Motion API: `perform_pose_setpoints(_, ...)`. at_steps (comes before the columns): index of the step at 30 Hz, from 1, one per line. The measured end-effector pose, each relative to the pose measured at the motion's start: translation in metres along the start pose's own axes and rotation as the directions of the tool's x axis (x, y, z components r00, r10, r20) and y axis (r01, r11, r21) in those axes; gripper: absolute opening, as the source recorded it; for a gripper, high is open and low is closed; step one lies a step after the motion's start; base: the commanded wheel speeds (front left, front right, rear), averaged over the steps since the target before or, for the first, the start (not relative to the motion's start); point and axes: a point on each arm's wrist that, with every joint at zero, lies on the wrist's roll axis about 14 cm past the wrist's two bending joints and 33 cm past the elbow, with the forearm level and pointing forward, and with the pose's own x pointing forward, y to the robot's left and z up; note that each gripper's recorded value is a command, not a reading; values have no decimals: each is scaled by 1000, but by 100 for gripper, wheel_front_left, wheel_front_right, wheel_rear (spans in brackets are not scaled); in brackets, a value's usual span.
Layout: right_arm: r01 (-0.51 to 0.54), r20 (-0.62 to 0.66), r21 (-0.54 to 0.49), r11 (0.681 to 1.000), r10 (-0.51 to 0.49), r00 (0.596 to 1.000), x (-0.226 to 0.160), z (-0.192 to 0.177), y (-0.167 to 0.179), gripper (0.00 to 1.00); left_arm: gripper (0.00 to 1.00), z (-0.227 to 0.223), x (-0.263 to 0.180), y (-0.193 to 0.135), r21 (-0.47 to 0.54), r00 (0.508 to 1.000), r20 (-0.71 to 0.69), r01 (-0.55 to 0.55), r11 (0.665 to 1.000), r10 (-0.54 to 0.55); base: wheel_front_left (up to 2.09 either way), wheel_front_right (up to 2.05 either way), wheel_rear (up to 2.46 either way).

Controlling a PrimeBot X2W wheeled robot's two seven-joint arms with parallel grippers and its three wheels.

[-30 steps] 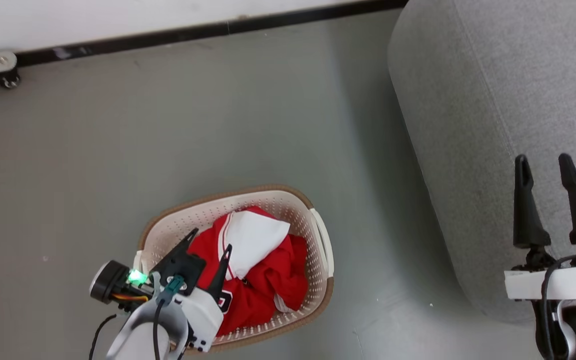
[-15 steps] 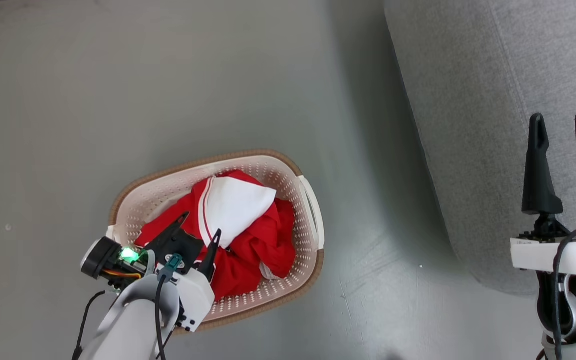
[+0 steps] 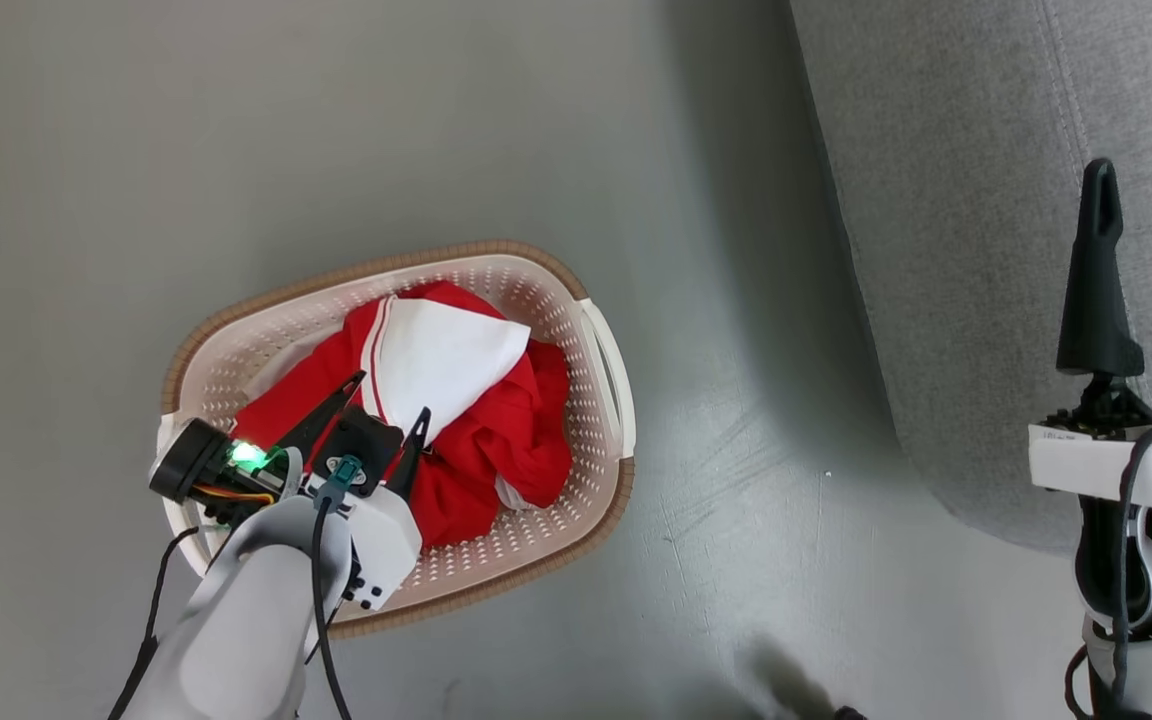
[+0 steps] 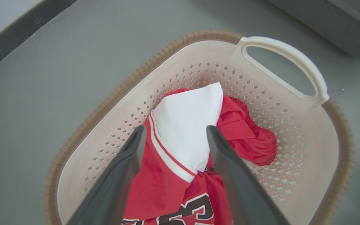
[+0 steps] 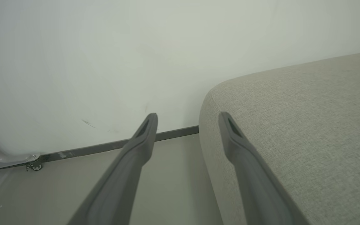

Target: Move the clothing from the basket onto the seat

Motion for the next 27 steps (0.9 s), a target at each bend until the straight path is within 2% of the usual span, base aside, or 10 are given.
perform_pose_setpoints(27, -3, -50, -18, 1000, 2, 999, 22, -40, -1, 100, 100, -64, 38, -8, -8, 985, -164, 48, 999, -49, 0, 0, 0)
